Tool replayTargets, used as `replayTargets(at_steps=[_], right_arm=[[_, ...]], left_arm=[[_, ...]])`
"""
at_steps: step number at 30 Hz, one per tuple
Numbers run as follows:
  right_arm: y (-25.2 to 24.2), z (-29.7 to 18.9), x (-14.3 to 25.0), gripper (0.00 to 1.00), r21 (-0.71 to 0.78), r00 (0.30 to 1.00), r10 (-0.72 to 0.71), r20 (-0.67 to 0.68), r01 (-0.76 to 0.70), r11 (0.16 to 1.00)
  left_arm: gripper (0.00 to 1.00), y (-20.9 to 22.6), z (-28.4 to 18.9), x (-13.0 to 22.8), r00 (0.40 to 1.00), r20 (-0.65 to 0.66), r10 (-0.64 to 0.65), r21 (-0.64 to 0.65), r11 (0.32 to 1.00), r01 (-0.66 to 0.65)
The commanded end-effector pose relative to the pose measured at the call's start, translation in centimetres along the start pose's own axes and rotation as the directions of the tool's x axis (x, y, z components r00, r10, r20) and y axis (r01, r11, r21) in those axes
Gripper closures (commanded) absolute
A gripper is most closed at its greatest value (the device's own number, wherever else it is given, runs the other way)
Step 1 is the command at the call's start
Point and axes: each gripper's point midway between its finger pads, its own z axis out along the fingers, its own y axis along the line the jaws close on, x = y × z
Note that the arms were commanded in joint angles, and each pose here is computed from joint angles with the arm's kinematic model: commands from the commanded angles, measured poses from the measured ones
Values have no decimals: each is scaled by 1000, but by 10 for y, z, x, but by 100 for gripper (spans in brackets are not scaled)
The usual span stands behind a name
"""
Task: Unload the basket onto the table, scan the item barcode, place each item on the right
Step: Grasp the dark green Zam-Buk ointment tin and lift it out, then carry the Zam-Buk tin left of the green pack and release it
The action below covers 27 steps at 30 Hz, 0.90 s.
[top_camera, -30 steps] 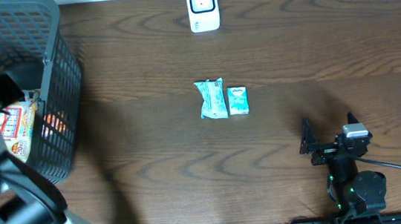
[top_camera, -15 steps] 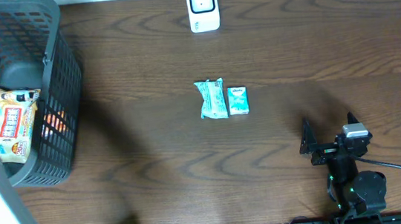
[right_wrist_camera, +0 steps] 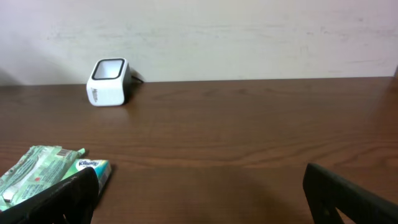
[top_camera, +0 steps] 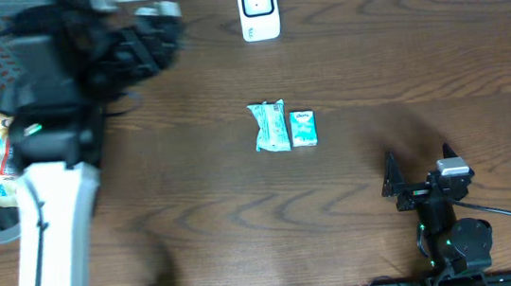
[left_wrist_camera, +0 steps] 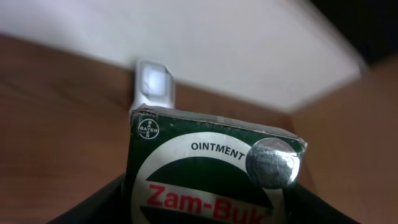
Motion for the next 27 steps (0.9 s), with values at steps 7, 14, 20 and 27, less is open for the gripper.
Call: replayTargets(at_steps=[7,14,20,27], right_arm=[[-1,0,0,1,5,1000,-12,1,12,1000],[-1,0,0,1,5,1000,-12,1,12,1000],[-1,0,0,1,5,1000,-11,1,11,1000],[-1,0,0,1,5,1000,-12,1,12,1000]], left_arm=[[33,57,86,82,978,-208,-2,-363,929,-75],[33,114,119,133,917,-399,-2,-478,854,-206],[33,149,147,165,882,-467,-58,-515,829,-218],[33,181,172,200,846,-519,-121,-544,811,-217]])
